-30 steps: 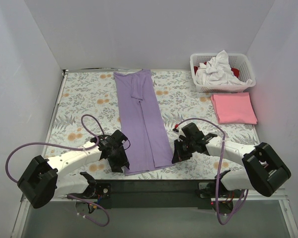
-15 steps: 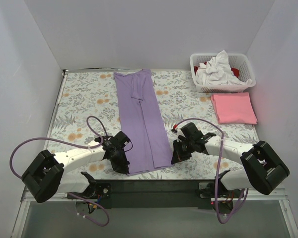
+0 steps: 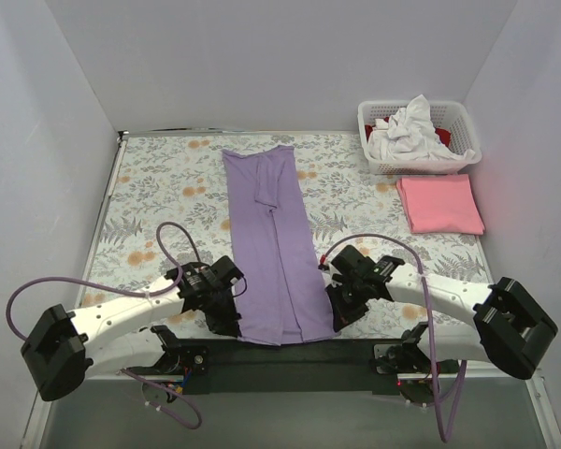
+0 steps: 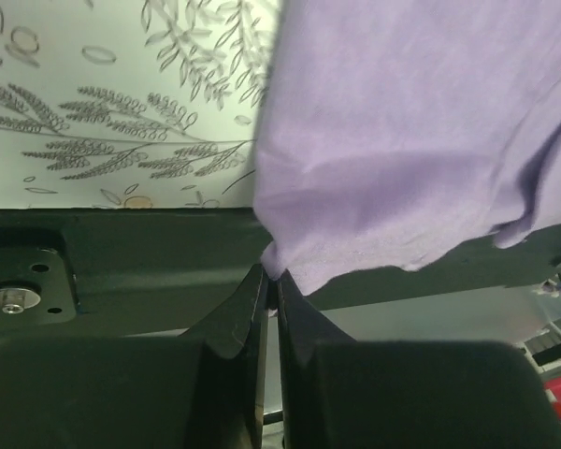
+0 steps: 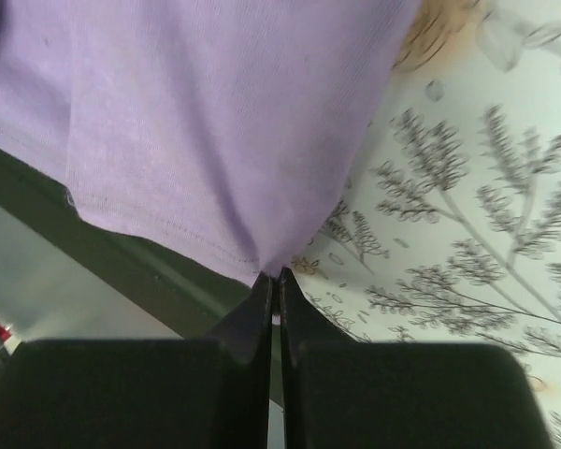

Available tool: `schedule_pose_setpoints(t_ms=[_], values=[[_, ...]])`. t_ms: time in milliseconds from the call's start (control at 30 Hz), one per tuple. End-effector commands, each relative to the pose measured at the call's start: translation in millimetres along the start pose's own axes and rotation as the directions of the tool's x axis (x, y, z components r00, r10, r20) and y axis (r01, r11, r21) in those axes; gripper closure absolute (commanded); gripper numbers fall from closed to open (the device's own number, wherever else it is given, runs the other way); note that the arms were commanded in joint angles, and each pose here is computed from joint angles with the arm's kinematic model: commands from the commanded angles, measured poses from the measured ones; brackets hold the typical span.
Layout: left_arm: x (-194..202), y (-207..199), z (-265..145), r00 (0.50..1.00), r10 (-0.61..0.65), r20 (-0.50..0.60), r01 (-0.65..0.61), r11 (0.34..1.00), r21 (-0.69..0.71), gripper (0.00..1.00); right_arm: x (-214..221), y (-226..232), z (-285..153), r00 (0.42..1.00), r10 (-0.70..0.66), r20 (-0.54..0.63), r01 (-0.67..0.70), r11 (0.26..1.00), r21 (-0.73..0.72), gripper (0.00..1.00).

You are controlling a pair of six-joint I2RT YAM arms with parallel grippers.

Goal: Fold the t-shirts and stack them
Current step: Fold the tshirt

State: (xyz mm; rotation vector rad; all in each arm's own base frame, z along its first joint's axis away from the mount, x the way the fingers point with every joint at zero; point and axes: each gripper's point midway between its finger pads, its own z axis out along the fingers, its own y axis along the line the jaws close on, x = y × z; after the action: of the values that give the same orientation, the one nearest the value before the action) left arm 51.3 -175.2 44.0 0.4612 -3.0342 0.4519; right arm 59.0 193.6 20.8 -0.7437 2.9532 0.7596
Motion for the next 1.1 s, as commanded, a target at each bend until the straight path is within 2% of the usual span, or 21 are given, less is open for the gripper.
schedule_pose_setpoints(t_ms=[0, 67, 133, 267, 467, 600, 800, 1067], values=[[-29, -21, -4, 0.996, -0.007, 0.09, 0.008, 1.0, -0.008, 1.0, -33, -9, -13, 0.998, -0.029, 0.054, 0.022, 0.992, 0.123, 0.99], [-51, -28, -4, 0.988, 0.009, 0.155, -0.007, 1.0, -0.015, 1.0, -66, -2, -23, 0.989, -0.072, 0.126, 0.053, 0.987, 0.149, 0.99], [-83, -38, -9, 0.974, -0.029, 0.225, 0.028, 1.0, 0.006, 1.0, -88, -10, -28, 0.983, -0.101, 0.151, 0.07, 0.977, 0.201, 0.99], [-148, -63, -31, 0.911, -0.072, 0.405, 0.036, 0.995, 0.094, 1.0, -148, -8, -50, 0.958, -0.136, 0.252, 0.082, 0.974, 0.213, 0.99], [-221, -78, -58, 0.816, -0.04, 0.577, 0.009, 0.998, 0.055, 1.0, -209, -23, -67, 0.932, -0.139, 0.334, 0.065, 0.972, 0.225, 0.99], [-259, -73, -54, 0.795, -0.059, 0.603, 0.048, 0.998, 0.034, 1.0, -253, -36, -76, 0.906, -0.145, 0.398, 0.048, 0.969, 0.244, 0.99], [-300, -81, -57, 0.754, -0.031, 0.656, 0.03, 0.999, 0.012, 1.0, -289, -48, -79, 0.889, -0.14, 0.436, 0.039, 0.972, 0.233, 0.99], [-333, -84, -60, 0.716, -0.029, 0.698, 0.029, 1.0, 0.011, 1.0, -326, -57, -83, 0.865, -0.166, 0.474, 0.056, 0.97, 0.236, 0.99]])
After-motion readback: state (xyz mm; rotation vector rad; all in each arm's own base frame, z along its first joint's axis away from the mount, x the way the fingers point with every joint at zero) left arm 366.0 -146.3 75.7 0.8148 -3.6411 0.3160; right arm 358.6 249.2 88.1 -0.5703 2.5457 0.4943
